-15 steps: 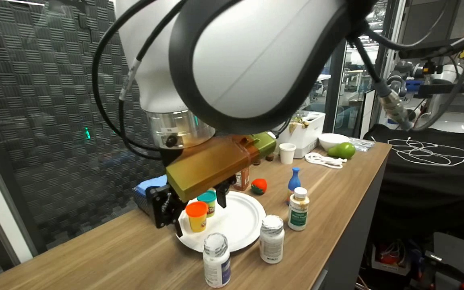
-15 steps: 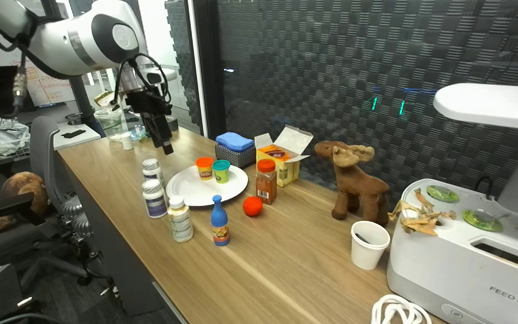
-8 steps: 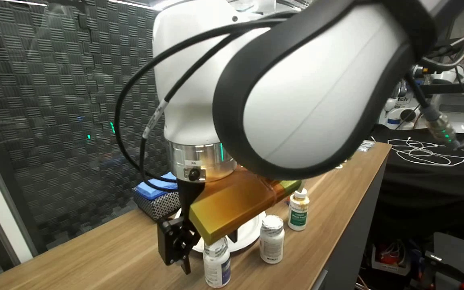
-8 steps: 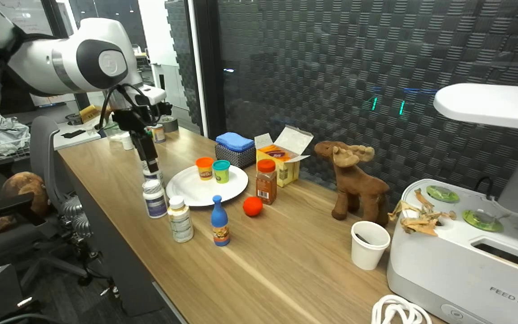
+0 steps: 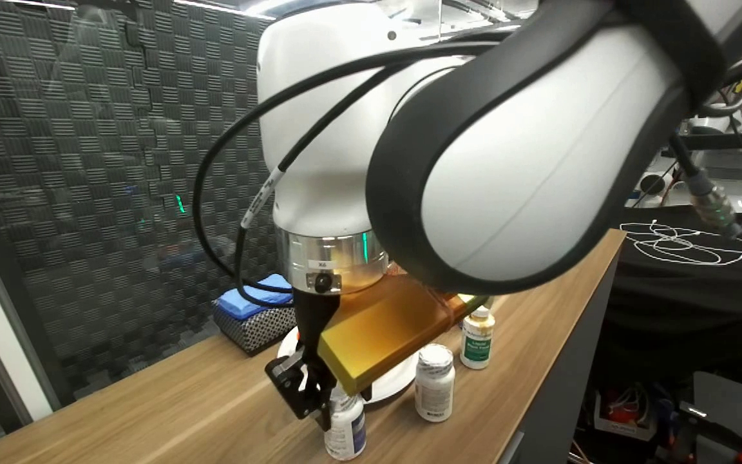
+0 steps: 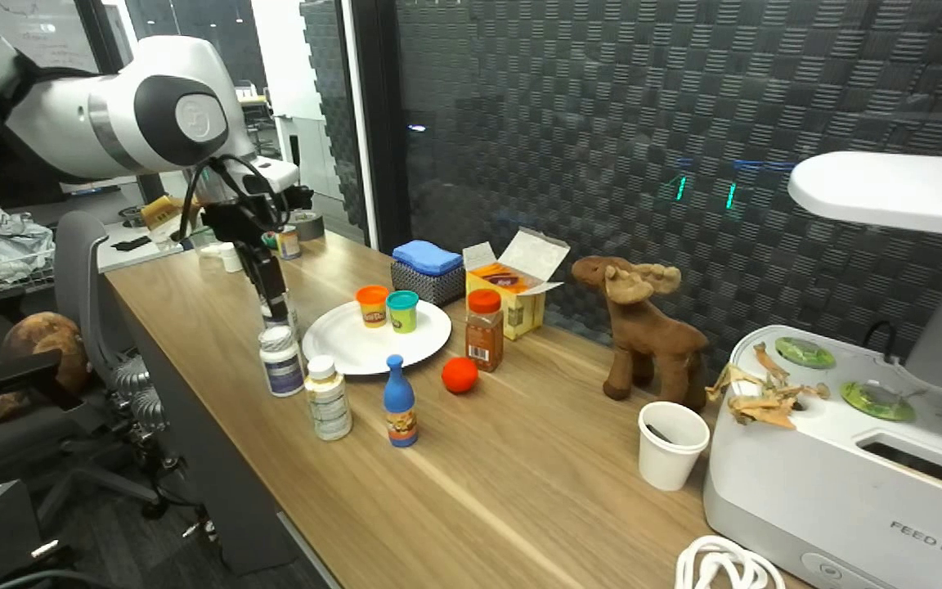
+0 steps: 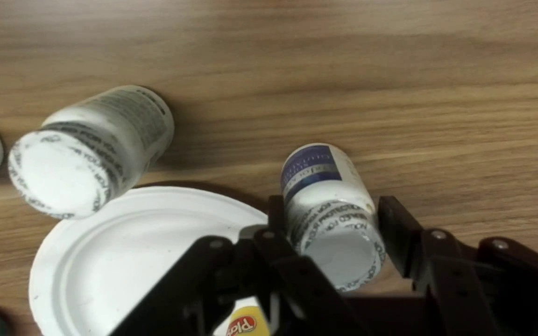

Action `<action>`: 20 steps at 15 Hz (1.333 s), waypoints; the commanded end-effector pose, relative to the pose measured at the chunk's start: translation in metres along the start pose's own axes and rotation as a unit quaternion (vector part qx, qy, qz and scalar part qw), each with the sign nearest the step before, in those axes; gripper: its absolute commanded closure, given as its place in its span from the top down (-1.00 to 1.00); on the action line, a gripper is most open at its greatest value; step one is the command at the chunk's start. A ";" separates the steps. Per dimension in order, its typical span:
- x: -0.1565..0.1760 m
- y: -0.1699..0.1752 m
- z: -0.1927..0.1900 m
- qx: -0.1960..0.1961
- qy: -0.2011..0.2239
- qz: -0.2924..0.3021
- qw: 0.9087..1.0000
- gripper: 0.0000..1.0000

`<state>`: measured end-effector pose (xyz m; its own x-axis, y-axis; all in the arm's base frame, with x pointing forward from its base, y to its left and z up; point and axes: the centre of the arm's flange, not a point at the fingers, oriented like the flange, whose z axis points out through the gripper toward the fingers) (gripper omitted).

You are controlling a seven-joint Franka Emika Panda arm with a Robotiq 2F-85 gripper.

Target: Put the bottles and orange plushie around the white plate on the white plate

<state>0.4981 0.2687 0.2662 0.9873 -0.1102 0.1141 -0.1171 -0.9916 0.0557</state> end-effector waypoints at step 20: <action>0.096 0.123 -0.022 -0.036 0.065 0.140 0.987 -0.49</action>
<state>0.5548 0.1450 0.3049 0.9206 -0.3179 0.2270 -0.3435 -0.9354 0.0833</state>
